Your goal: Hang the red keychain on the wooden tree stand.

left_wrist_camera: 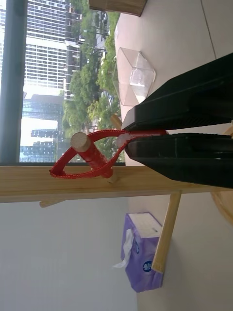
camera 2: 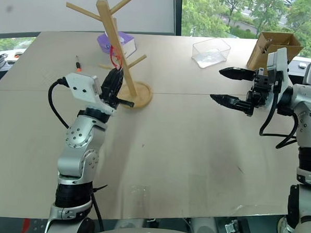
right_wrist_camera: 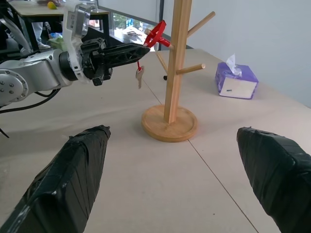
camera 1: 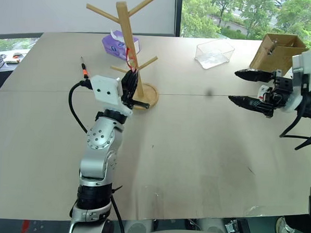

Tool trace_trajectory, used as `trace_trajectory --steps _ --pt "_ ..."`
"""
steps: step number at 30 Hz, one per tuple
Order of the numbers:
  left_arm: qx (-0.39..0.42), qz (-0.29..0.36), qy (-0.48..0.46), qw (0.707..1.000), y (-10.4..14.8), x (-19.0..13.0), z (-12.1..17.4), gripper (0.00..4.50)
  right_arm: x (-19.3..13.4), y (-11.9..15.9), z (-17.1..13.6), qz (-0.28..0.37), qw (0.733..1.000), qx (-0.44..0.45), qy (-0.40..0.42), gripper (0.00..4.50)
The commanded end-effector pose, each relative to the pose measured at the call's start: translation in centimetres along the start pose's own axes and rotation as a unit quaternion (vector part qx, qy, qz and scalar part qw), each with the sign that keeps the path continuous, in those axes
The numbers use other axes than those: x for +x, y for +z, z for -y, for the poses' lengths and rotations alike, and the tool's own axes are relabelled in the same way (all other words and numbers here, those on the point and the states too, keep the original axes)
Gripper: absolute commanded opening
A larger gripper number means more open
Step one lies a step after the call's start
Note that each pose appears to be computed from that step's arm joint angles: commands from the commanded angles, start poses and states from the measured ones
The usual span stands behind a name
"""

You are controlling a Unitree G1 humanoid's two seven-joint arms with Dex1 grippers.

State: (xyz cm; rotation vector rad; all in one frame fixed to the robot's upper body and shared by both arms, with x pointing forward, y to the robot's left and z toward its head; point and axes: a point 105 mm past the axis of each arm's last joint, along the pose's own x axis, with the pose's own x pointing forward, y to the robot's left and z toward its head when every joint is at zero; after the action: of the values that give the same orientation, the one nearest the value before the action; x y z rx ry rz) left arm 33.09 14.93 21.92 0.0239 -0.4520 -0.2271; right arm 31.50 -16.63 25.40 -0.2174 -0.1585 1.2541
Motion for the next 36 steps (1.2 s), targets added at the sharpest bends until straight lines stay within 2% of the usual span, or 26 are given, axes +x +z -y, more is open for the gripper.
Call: trace_trajectory --steps 1,6,7,8,12,15,19,25,27,30,36 --pt "0.007 0.025 0.011 1.0 1.2 0.6 -0.6 0.04 -0.6 1.4 0.0 0.01 1.0 -0.028 -0.008 4.5" --pt "0.009 0.026 0.018 0.999 1.1 0.9 -0.9 0.04 -0.7 1.3 0.1 0.009 1.0 -0.027 -0.011 4.5" --pt "0.009 0.026 0.015 1.0 1.1 0.9 -0.8 0.73 -0.7 1.3 0.1 0.009 1.0 -0.027 -0.012 4.5" --pt "0.009 0.027 0.013 1.0 1.1 0.9 -0.7 0.99 -0.7 1.3 0.1 0.009 1.0 -0.027 -0.013 4.5" --pt "0.009 0.028 0.012 1.0 1.1 0.9 -0.4 3.04 -0.8 1.2 0.0 0.01 1.0 -0.025 -0.015 4.5" --pt "0.008 0.026 0.012 1.0 1.0 0.9 -0.4 4.35 -0.7 1.1 -0.1 0.01 1.0 -0.024 -0.016 4.5" --pt "0.02 -0.005 0.03 0.999 -0.5 0.4 -0.8 4.45 -0.8 0.7 0.2 0.02 0.999 -0.018 -0.042 4.5" --pt "0.03 -0.083 0.116 0.989 -4.3 -2.0 -4.0 4.45 -0.3 -2.0 2.7 0.05 0.981 -0.006 -0.187 4.5" --pt "0.025 -0.099 0.145 0.984 -5.2 -2.9 -5.2 4.45 -0.4 -3.4 3.9 0.06 0.963 0.0 -0.264 4.5" --pt "0.059 -0.121 0.165 0.977 -6.3 -4.7 -6.8 4.45 -0.9 -7.0 5.0 0.062 0.915 0.02 -0.398 4.5" --pt "0.104 -0.127 0.198 0.966 -6.4 -6.7 -9.3 4.45 -2.1 -10.6 4.7 0.066 0.85 0.027 -0.522 4.5"
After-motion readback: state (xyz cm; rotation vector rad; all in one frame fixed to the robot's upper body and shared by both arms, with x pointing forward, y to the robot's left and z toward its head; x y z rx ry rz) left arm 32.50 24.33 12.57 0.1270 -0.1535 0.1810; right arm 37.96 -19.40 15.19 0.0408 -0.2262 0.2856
